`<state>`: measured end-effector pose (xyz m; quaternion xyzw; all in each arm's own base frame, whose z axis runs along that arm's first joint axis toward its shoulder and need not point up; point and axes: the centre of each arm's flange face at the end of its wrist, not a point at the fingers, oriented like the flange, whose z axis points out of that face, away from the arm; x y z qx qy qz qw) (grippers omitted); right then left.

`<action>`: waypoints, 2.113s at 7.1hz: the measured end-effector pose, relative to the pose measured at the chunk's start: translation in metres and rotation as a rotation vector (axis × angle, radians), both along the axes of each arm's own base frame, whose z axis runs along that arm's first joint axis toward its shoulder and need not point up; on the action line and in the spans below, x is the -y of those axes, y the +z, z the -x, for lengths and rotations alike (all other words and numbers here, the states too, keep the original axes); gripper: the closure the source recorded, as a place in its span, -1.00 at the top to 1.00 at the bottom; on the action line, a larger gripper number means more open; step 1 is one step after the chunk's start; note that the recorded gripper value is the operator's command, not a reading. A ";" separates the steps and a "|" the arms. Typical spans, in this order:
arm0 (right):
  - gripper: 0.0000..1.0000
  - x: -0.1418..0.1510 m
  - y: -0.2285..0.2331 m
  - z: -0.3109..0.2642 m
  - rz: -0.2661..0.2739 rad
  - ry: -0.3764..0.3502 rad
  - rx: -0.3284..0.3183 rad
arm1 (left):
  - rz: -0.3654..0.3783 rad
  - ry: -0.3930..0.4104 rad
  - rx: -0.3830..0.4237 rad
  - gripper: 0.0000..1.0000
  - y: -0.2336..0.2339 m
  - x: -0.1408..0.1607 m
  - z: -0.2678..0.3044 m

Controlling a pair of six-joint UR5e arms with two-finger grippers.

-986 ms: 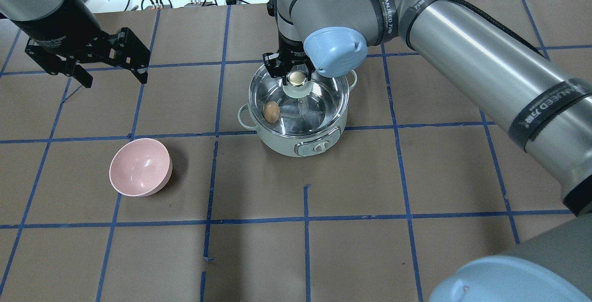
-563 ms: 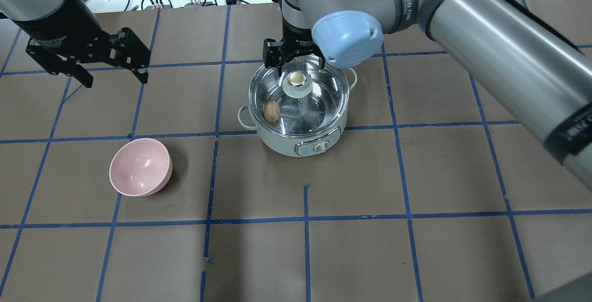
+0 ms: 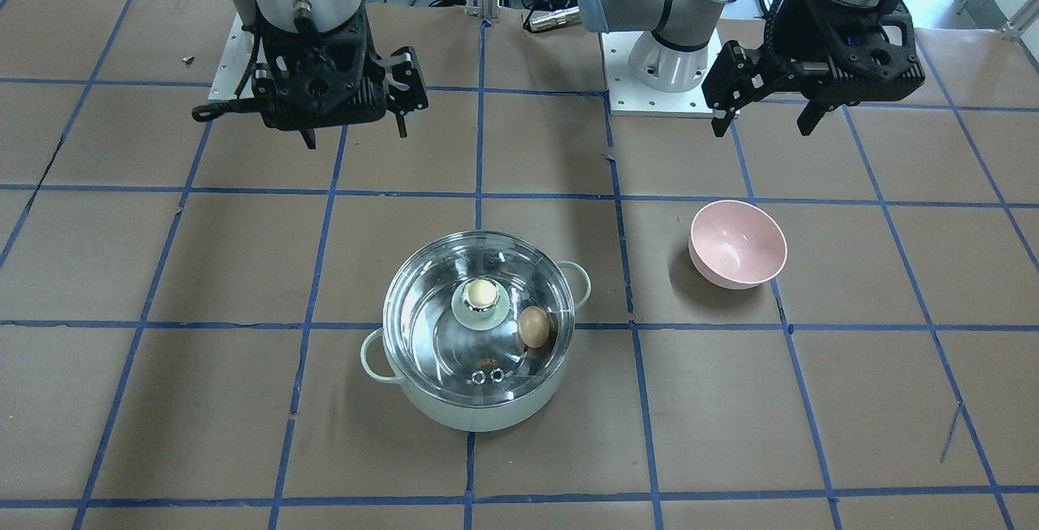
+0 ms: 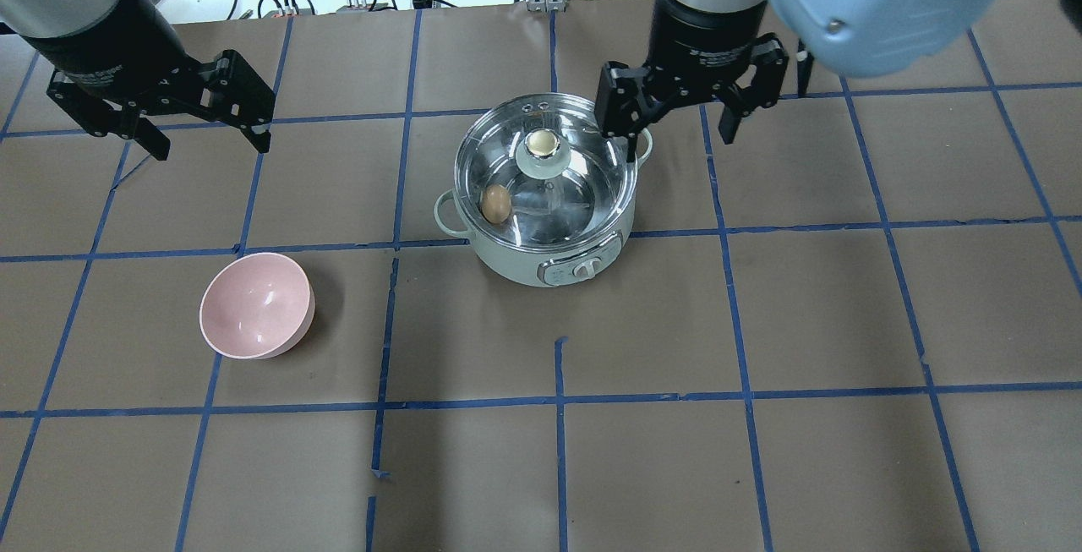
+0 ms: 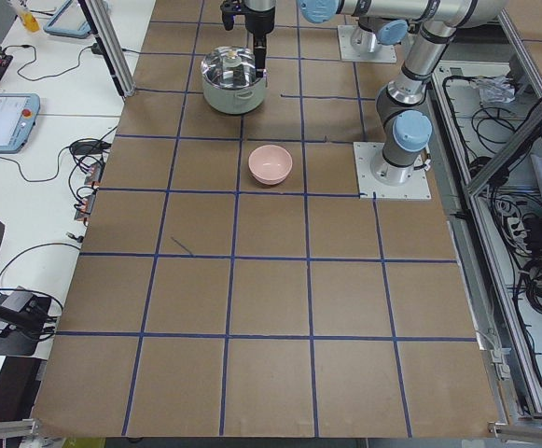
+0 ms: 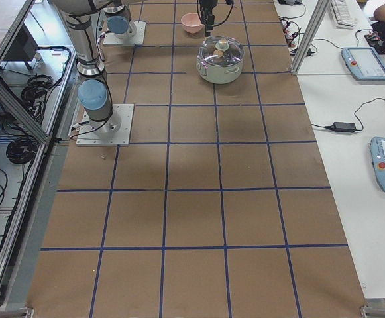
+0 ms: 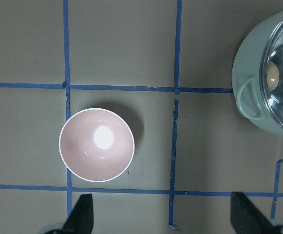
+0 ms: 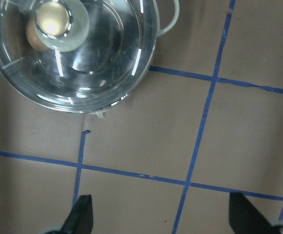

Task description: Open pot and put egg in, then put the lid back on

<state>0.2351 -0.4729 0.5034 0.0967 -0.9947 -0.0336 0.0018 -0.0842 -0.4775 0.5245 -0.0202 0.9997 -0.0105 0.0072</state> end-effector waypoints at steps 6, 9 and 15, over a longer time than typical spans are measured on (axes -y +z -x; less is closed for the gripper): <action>0.98 -0.022 -0.006 0.047 0.020 -0.136 -0.018 | -0.001 0.000 0.000 1.00 -0.001 0.000 0.000; 0.98 -0.024 -0.004 0.045 0.026 -0.143 0.012 | -0.002 0.000 0.000 1.00 -0.001 0.000 0.000; 0.99 -0.025 -0.003 0.042 0.026 -0.140 0.032 | -0.007 0.000 -0.001 1.00 -0.004 0.000 0.001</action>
